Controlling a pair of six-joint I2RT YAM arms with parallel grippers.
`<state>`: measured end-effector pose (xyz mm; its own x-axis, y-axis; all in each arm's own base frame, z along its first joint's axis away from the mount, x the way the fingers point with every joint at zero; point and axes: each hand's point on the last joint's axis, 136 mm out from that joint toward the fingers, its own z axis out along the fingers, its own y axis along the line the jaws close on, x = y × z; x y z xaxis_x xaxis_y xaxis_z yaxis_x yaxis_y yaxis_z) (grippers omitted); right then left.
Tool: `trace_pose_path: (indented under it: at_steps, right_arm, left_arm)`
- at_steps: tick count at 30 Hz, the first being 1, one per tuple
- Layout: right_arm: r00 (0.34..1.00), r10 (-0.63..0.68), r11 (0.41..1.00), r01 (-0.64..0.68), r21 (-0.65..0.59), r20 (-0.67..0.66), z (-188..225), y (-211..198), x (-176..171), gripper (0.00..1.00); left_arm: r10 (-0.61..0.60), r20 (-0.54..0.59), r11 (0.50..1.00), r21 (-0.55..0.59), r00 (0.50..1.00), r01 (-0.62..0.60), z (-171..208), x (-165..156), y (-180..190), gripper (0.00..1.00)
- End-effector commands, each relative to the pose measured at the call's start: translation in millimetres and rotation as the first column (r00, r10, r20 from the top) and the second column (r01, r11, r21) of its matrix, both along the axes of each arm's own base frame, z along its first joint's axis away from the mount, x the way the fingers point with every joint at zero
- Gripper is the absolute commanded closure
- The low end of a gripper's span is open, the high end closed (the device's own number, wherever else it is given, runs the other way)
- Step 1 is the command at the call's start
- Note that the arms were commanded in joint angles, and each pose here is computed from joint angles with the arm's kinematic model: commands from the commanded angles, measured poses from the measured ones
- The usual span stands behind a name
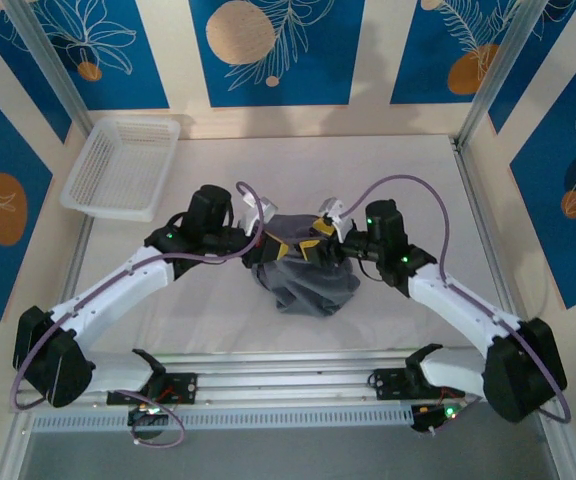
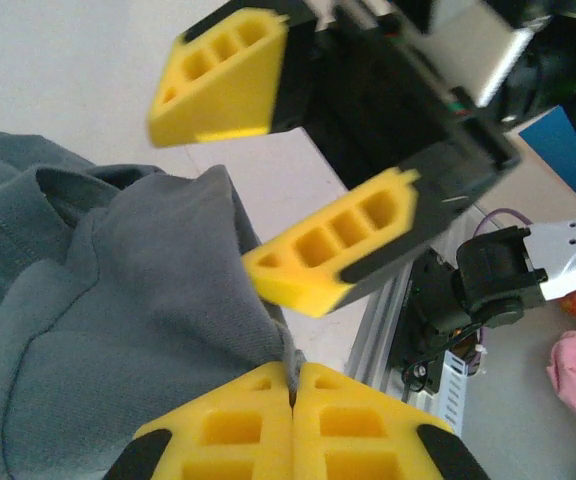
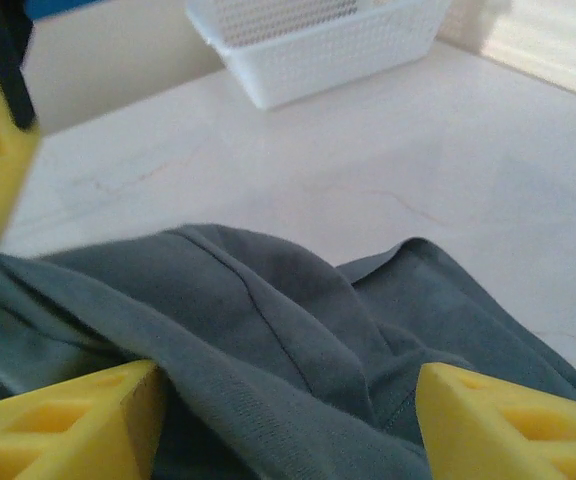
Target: Fold the inside-out t-shirt
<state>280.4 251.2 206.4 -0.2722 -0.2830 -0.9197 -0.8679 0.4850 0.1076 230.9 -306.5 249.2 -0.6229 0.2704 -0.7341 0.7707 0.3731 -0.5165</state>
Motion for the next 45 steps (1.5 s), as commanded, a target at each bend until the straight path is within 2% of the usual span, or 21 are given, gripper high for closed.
trace_pose_path:
  at_steps: [1,2,3,4,6,8,9,11,13,16,20,22,26,29,31,33,37,40,45]
  right_arm:
    - [0.992,0.124,0.992,-0.124,-0.027,-0.027,-5.2,13.1,-9.6,0.53]
    - [0.991,0.121,0.993,-0.121,-0.001,-0.063,0.2,14.4,-9.1,0.69]
    - [0.984,0.14,0.989,-0.135,0.056,-0.107,12.7,16.0,-12.0,0.9]
    - [0.975,0.169,0.979,-0.149,0.142,-0.145,33.7,15.8,-15.9,1.0]
    - [0.956,0.221,0.934,-0.15,0.324,-0.193,77.2,10.7,-23.1,1.0]
    - [0.935,0.282,0.876,-0.16,0.455,-0.213,109.9,1.7,-33.4,1.0]
    - [0.924,0.302,0.854,-0.153,0.497,-0.234,122.4,-2.5,-37.9,1.0]
    - [0.896,0.344,0.833,-0.153,0.531,-0.281,134.0,-6.1,-45.8,1.0]
    - [0.865,0.376,0.826,-0.15,0.543,-0.332,135.5,-5.8,-50.0,1.0]
    - [0.822,0.367,0.84,-0.092,0.535,-0.435,127.8,-4.9,-42.4,1.0]
    - [0.767,0.298,0.869,0.029,0.494,-0.568,109.2,-6.5,-23.3,1.0]
    - [0.742,0.28,0.876,0.061,0.478,-0.609,102.8,-6.5,-17.8,1.0]
    - [0.725,0.257,0.883,0.093,0.461,-0.639,96.2,-5.7,-12.3,1.0]
    - [0.724,0.218,0.887,0.132,0.442,-0.654,92.3,-7.2,-6.7,1.0]
    - [0.721,0.199,0.89,0.151,0.431,-0.664,90.6,-7.8,-3.9,1.0]
    - [0.716,0.194,0.89,0.158,0.427,-0.671,90.1,-7.9,-3.1,1.0]
    - [0.708,0.205,0.892,0.15,0.427,-0.676,91.3,-6.5,-5.1,1.0]
    - [0.704,0.215,0.893,0.14,0.429,-0.677,92.1,-5.5,-7.7,1.0]
    - [0.699,0.21,0.894,0.146,0.424,-0.684,90.3,-5.5,-7.1,1.0]
  left_arm:
    - [-0.027,0.056,1.0,-0.004,0.998,0.027,12.8,-3.9,-1.2,1.0]
    - [-0.018,0.066,1.0,0.005,0.998,0.018,11.6,-2.8,0.7,1.0]
    - [0.004,0.076,1.0,0.027,0.997,-0.006,7.1,0.0,4.2,1.0]
    - [0.046,0.092,0.997,0.061,0.995,-0.052,-0.4,6.1,10.1,1.0]
    - [0.169,0.119,0.967,0.174,0.978,-0.188,-29.9,24.2,28.5,0.92]
    - [0.299,0.118,0.896,0.307,0.947,-0.321,-65.0,42.0,51.9,0.91]
    - [0.329,0.108,0.866,0.362,0.938,-0.346,-80.3,45.1,59.6,0.88]
    - [0.34,0.081,0.852,0.395,0.937,-0.343,-96.3,45.4,60.8,0.76]
    - [0.312,0.057,0.885,0.345,0.948,-0.312,-94.2,41.5,50.9,0.65]
    - [0.255,0.093,0.933,0.239,0.962,-0.271,-66.1,35.9,39.7,0.49]
    - [0.191,0.2,0.972,0.095,0.961,-0.213,-17.3,23.2,34.3,0.39]
    - [0.138,0.254,0.99,0.003,0.957,-0.144,7.9,9.4,28.1,0.36]
    - [0.069,0.273,0.997,-0.051,0.96,-0.057,31.0,-7.1,13.3,0.39]
    - [0.016,0.245,0.999,-0.032,0.969,-0.008,36.4,-14.6,-8.9,0.5]
    - [0.025,0.234,0.999,0.027,0.972,-0.032,29.9,-12.4,-22.7,0.6]
    - [0.075,0.233,0.987,0.118,0.969,-0.105,18.7,-0.3,-25.0,0.68]
    - [0.188,0.264,0.928,0.268,0.946,-0.259,-3.2,29.0,-10.4,0.66]
    - [0.157,0.25,0.926,0.298,0.956,-0.23,-7.7,29.6,-15.4,0.66]
    - [0.085,0.205,0.949,0.283,0.975,-0.143,-12.6,20.6,-28.8,0.88]
